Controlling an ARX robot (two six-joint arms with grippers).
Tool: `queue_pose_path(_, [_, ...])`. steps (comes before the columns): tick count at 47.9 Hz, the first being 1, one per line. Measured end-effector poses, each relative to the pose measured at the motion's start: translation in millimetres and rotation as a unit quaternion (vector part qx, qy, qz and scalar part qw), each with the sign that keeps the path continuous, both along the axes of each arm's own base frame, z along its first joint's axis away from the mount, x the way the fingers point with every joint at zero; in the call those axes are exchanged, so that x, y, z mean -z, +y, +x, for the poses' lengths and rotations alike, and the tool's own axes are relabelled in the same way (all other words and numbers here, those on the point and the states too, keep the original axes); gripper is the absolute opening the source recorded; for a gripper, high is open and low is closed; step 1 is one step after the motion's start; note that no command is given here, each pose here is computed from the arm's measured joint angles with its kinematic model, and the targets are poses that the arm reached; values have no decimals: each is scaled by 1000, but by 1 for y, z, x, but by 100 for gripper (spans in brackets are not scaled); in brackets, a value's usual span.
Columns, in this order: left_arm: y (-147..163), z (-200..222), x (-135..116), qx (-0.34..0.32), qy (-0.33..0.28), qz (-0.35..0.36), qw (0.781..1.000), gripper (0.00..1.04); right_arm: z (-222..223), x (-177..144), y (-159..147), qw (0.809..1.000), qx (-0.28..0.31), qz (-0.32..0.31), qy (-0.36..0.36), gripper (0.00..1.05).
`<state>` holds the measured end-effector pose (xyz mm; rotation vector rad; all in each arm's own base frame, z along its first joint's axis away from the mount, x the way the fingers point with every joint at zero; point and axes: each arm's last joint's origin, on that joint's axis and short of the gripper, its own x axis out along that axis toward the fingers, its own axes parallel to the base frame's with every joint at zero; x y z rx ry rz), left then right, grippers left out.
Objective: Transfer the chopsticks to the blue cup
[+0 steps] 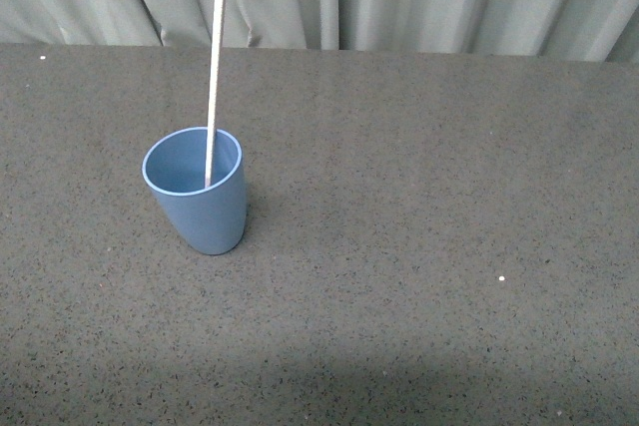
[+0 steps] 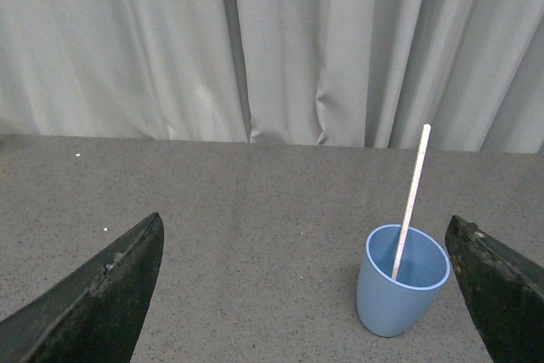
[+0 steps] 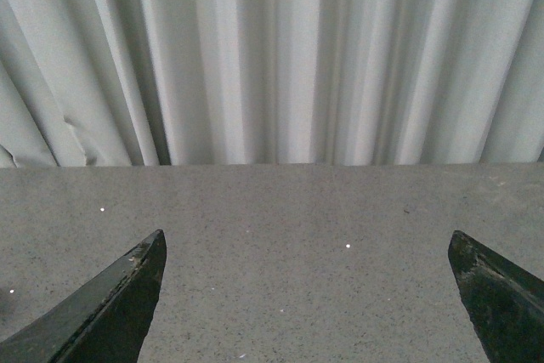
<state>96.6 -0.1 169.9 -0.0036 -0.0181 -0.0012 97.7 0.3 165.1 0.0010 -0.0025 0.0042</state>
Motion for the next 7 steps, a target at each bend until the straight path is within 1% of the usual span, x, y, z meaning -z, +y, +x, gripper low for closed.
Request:
queue_pose_path(4, [0,0,0,0,0,0,1000,98,0,0,0,1000,0,0,0,94])
queue_pose_path(7, [0,0,0,0,0,0,1000,98,0,0,0,1000,0,0,0,95])
